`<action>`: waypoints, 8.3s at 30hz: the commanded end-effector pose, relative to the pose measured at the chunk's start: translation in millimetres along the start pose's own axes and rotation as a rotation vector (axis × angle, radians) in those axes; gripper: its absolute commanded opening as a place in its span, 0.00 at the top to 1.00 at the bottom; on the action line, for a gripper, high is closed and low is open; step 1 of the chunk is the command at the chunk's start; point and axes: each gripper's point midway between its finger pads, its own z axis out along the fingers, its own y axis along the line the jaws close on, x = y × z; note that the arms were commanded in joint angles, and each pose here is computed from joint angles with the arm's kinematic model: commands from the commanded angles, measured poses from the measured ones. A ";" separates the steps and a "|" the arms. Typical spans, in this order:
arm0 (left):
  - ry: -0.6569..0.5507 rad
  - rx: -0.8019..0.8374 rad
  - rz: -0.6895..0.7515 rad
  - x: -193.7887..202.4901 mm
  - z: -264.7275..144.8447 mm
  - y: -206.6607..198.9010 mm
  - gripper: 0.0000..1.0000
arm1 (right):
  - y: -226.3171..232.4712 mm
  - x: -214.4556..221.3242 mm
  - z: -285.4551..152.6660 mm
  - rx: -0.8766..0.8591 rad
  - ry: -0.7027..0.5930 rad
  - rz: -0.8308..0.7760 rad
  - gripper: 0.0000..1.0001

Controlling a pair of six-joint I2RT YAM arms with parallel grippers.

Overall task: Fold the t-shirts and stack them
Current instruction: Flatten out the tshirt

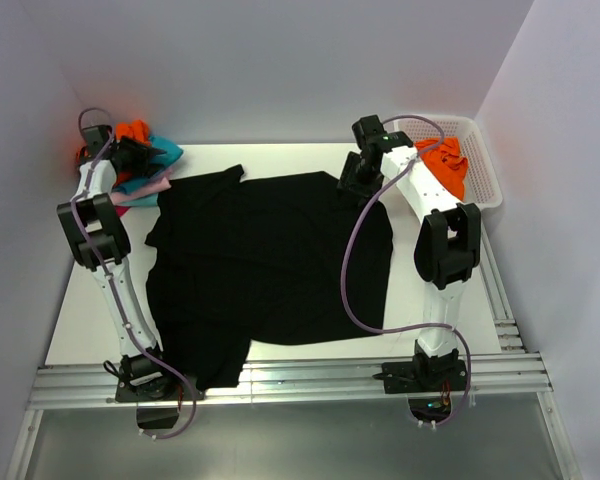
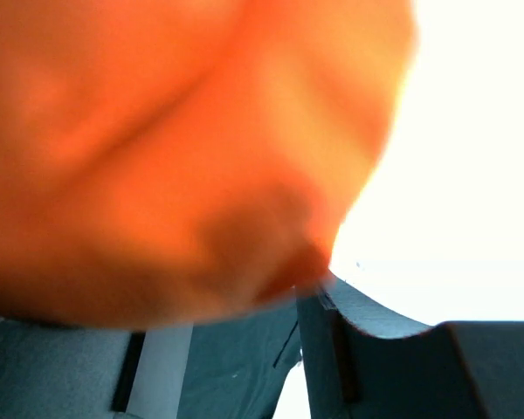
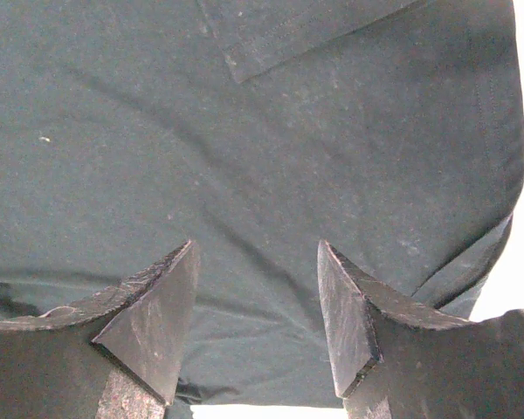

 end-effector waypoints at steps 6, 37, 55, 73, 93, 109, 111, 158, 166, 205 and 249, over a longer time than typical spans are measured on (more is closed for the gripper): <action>-0.153 0.178 0.268 9.8 -69.0 -132.3 0.47 | -8.1 8.5 -4.9 0.003 -0.022 0.009 0.36; 0.094 -0.226 0.542 254.5 -167.5 8.9 0.56 | -7.4 -53.5 88.8 0.104 -0.064 0.104 0.38; 0.133 -0.293 0.551 265.3 -173.9 48.9 0.58 | -27.1 -57.2 126.8 0.151 -0.045 0.190 0.39; 0.158 -0.334 0.513 271.5 -167.6 71.6 0.59 | -31.4 -73.5 123.9 0.098 -0.043 0.255 0.81; 0.174 -0.357 0.502 280.4 -162.5 81.5 0.60 | -35.0 -89.3 115.8 0.056 -0.051 0.279 0.81; 0.211 -0.391 0.521 297.5 -164.8 90.2 0.60 | -45.1 -149.3 127.5 -0.144 -0.110 0.636 1.00; 0.223 -0.402 0.529 303.0 -167.5 93.5 0.61 | -53.5 -170.9 131.2 -0.250 -0.117 0.744 0.93; 0.170 -0.405 0.579 307.3 -197.8 111.9 0.61 | 27.7 -126.8 122.6 -0.189 -0.151 0.583 0.12; 0.176 -0.412 0.572 303.6 -197.8 118.3 0.61 | 26.3 -117.4 132.2 -0.158 -0.141 0.578 0.14; 0.175 -0.451 0.542 285.5 -193.4 131.5 0.62 | 13.9 -116.0 154.8 -0.084 -0.147 0.549 0.97; -0.035 -0.338 0.568 210.9 -130.4 41.4 0.63 | 6.0 -68.9 5.7 -0.152 -0.238 0.422 1.00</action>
